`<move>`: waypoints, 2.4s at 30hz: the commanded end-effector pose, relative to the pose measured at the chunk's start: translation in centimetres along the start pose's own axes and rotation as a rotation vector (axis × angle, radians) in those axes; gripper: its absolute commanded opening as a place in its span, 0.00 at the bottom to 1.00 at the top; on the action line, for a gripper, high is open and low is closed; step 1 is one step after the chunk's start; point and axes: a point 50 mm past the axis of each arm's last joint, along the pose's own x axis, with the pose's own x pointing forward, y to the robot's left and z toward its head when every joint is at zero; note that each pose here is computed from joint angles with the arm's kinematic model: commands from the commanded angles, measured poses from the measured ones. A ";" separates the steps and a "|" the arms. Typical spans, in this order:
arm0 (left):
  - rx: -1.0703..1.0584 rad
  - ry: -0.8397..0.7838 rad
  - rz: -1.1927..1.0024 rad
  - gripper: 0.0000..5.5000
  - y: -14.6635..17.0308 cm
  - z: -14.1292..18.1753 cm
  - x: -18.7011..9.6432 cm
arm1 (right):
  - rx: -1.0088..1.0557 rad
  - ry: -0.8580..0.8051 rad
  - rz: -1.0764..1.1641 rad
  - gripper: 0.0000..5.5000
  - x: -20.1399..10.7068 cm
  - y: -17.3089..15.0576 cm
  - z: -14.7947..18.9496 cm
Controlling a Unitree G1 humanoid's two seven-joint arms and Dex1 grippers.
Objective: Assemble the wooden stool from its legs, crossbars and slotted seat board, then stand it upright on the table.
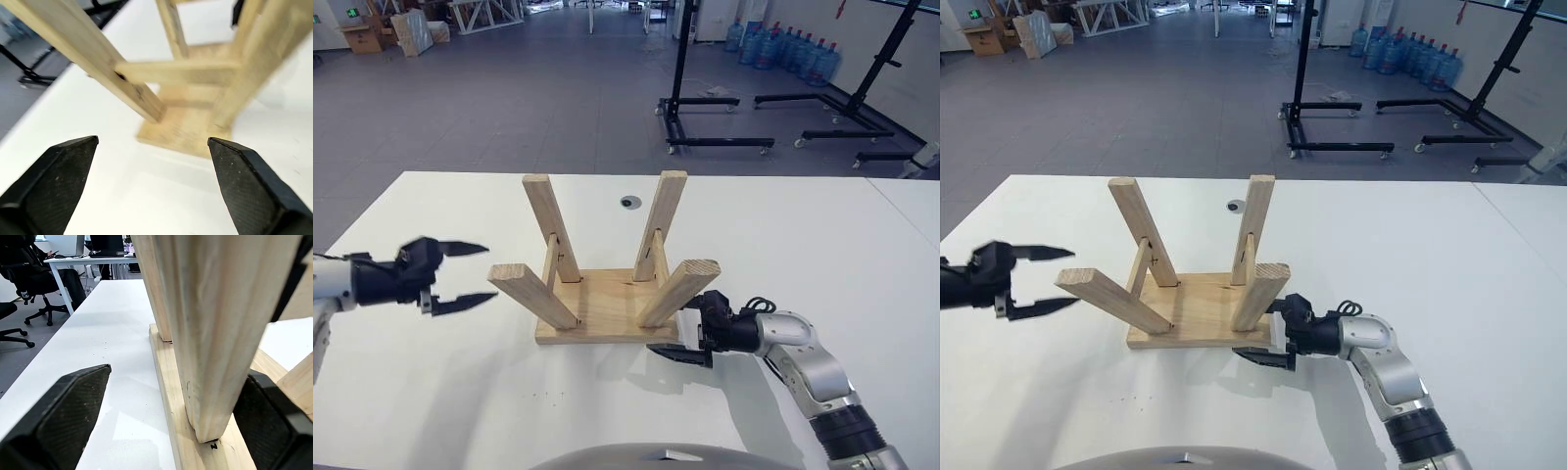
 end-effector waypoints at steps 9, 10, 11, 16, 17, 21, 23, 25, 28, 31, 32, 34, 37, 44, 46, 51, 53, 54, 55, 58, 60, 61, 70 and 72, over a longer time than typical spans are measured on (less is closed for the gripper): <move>-0.201 -0.131 -0.142 0.75 -4.5 -3.0 8.6 | -0.005 0.002 -0.001 0.74 0.5 -1.1 0.1; -0.207 -0.138 -0.140 0.72 -4.5 -3.0 9.1 | -0.004 -0.002 -0.005 0.75 0.5 -1.3 0.2; -0.209 -0.141 -0.139 0.70 -4.5 -3.0 9.5 | -0.003 -0.007 -0.006 0.71 0.6 -1.5 0.3; -0.192 -0.160 -0.123 0.55 -4.2 -3.1 10.2 | -0.003 -0.027 0.028 0.54 0.9 -1.9 0.7; -0.179 -0.157 -0.110 0.51 -4.0 -3.1 10.4 | -0.004 -0.030 0.032 0.51 0.9 -1.9 0.8; -0.151 -0.180 -0.109 0.39 -3.8 -2.3 10.9 | -0.005 -0.033 0.042 0.37 0.8 -1.9 0.8; -0.144 -0.185 -0.119 0.33 -3.9 -2.1 10.9 | -0.007 -0.031 0.045 0.29 0.7 -2.0 0.8; -0.142 -0.191 -0.129 0.28 -3.9 -1.9 10.9 | -0.010 -0.031 0.047 0.24 0.8 -2.0 0.8; -0.138 -0.188 -0.144 0.22 -3.6 -2.0 10.9 | -0.015 -0.033 0.047 0.22 0.9 -2.0 0.8; -0.137 -0.216 -0.175 0.22 -3.3 -1.5 10.8 | -0.018 -0.033 0.040 0.22 0.9 -2.0 0.7; -0.154 -0.248 -0.196 0.22 -3.3 -1.0 10.7 | -0.018 -0.036 0.040 0.22 0.9 -2.0 0.7; -0.197 -0.306 -0.234 0.22 -3.1 -0.4 10.7 | -0.011 -0.050 0.051 0.21 1.0 -1.9 1.0; -0.278 -0.369 -0.306 0.22 -3.0 0.2 10.6 | 0.026 -0.059 0.098 0.20 1.2 -1.5 1.6; -0.695 -0.428 -0.586 0.22 -7.5 1.9 8.7 | 0.462 -0.058 0.271 0.19 -0.3 1.8 4.0; -0.780 -0.456 -0.619 0.21 -8.6 2.6 8.2 | 0.627 -0.041 0.323 0.19 -0.8 2.4 4.8; -0.926 -0.525 -0.571 0.18 -8.5 3.5 7.4 | 0.891 -0.005 0.310 0.19 -1.3 2.2 5.3; -0.970 -0.553 -0.517 0.18 -7.5 3.4 7.4 | 0.949 -0.004 0.277 0.19 -1.1 1.9 5.1; -0.984 -0.558 -0.493 0.18 -7.1 3.3 7.5 | 0.972 0.003 0.258 0.19 -0.9 1.5 4.9; -0.985 -0.563 -0.475 0.18 -6.7 3.2 7.5 | 0.986 0.030 0.234 0.19 -0.7 0.8 4.7; -0.981 -0.521 -0.489 0.31 -6.7 2.9 7.7 | 1.020 0.076 0.191 0.19 -0.4 -1.0 4.6; -0.989 -0.481 -0.515 0.37 -7.6 2.6 7.9 | 1.038 0.090 0.192 0.19 -0.3 -1.8 4.8; -0.997 -0.462 -0.517 0.40 -8.0 2.3 8.1 | 1.045 0.101 0.192 0.19 -0.3 -2.1 5.0; -1.005 -0.520 -0.284 0.63 -4.2 -0.1 7.2 | 1.077 0.064 0.076 0.47 -1.5 -5.3 5.8; -0.991 -0.542 -0.262 0.68 -3.7 0.0 7.0 | 1.079 0.042 0.071 0.53 -2.0 -5.7 6.4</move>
